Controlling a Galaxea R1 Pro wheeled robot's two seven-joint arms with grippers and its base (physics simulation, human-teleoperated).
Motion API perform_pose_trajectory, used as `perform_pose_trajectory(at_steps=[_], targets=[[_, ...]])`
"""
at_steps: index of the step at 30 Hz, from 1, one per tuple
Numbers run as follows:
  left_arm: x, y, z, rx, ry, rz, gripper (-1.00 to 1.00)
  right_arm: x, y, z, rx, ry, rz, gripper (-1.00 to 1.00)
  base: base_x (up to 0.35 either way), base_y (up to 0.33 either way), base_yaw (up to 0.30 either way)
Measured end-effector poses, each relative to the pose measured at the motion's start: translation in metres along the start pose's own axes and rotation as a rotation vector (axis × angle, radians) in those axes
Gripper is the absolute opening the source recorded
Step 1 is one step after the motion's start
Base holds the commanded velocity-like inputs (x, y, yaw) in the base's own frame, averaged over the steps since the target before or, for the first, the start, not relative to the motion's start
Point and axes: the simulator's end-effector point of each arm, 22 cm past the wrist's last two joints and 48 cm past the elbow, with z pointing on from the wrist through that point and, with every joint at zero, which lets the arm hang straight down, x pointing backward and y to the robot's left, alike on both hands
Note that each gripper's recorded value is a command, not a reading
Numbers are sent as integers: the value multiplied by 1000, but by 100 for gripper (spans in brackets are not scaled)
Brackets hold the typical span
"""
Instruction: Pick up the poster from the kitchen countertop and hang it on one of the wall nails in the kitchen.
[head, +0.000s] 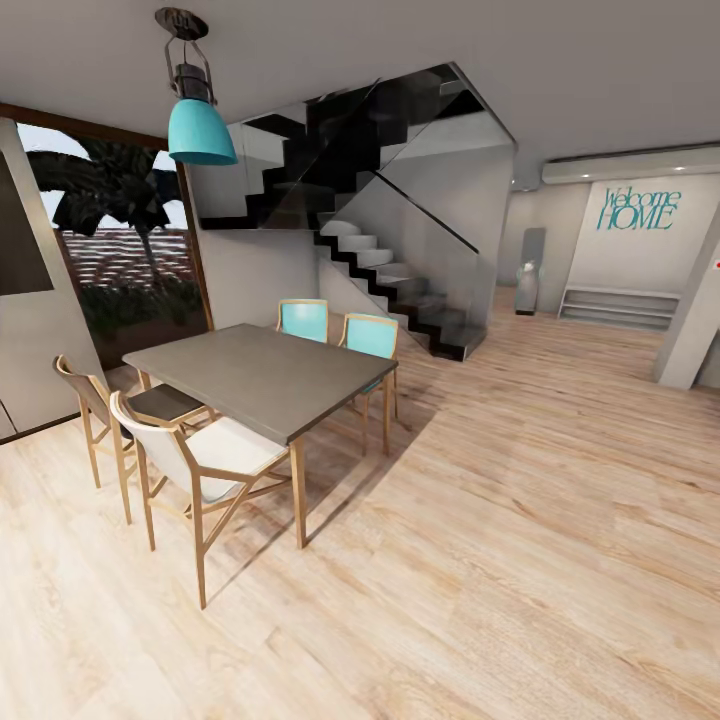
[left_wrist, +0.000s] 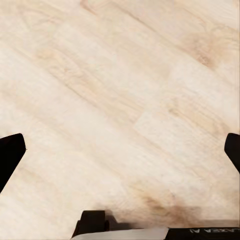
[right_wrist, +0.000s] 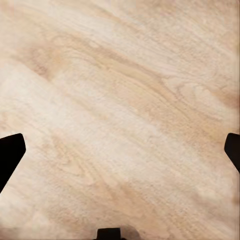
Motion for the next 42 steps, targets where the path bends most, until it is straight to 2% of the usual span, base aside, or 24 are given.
perform_pose_trajectory(at_steps=[5, 15, 23, 42], targets=[[-2, 9, 0, -10, -5, 5, 100, -1, 0, 0, -2, -4, -6, 100, 0, 0, 51], [-3, 10, 0, -12, -6, 6, 100, 2, 4, -1, -7, 0, -11, 100, 0, 0, 236], [-3, 10, 0, -13, -5, 5, 100, 4, 6, -2, -12, 3, -18, 100, 0, 0, 88], [-3, 22, 0, -28, -5, 10, 100, 4, 11, -2, -15, 1, -14, 100, 0, 0, 280]])
